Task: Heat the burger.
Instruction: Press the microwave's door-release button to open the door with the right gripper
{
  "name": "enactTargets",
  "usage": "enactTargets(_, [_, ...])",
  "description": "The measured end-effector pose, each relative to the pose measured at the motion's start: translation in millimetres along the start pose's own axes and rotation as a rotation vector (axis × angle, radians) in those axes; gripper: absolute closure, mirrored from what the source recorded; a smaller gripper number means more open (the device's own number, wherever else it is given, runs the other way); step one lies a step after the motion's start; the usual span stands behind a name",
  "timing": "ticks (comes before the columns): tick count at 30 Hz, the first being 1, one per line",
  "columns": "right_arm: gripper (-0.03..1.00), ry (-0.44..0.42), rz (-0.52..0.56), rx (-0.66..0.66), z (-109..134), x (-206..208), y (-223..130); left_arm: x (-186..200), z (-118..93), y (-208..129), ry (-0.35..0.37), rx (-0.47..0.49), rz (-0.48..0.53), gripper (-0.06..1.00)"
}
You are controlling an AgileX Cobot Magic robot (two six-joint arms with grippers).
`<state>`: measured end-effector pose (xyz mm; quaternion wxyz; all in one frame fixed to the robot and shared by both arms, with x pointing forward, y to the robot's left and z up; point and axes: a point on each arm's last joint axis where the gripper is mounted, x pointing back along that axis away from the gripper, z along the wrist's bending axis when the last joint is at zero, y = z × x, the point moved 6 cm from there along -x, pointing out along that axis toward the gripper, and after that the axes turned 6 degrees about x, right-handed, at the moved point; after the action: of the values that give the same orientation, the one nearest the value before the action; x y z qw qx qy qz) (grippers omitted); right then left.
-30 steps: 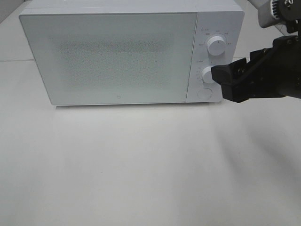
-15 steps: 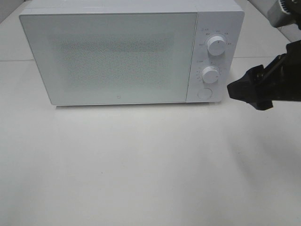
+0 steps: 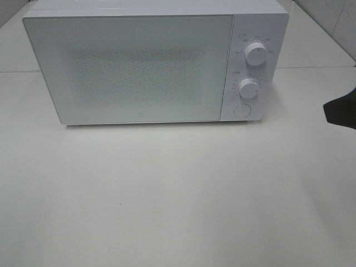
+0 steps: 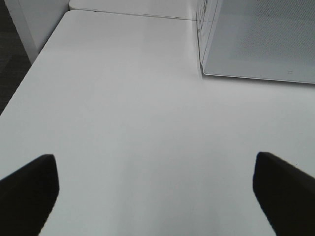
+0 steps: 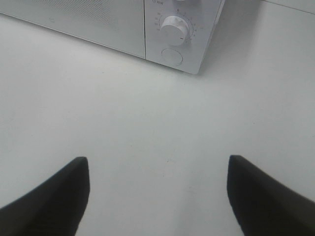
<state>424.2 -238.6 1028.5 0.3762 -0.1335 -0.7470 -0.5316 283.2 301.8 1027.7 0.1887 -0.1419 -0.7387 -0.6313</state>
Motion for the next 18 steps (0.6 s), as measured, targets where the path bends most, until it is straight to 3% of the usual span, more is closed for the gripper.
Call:
enactTargets(2, [0.20,-0.013,-0.053,-0.006,-1,27,-6,0,0,0,0.000,0.000,0.000,-0.05])
enactTargets(5, [0.20,-0.019,-0.069,-0.010,-1,35,-8,0,0,0,0.000,0.000,0.000,-0.05])
enactTargets(7, [0.20,-0.068,-0.103,-0.054,-8,60,-22,0,0,0,0.000,0.000,0.000,-0.05])
enactTargets(18, [0.20,-0.157,-0.249,-0.176,-9,111,-52,0,0,0,0.000,0.000,0.000,-0.05])
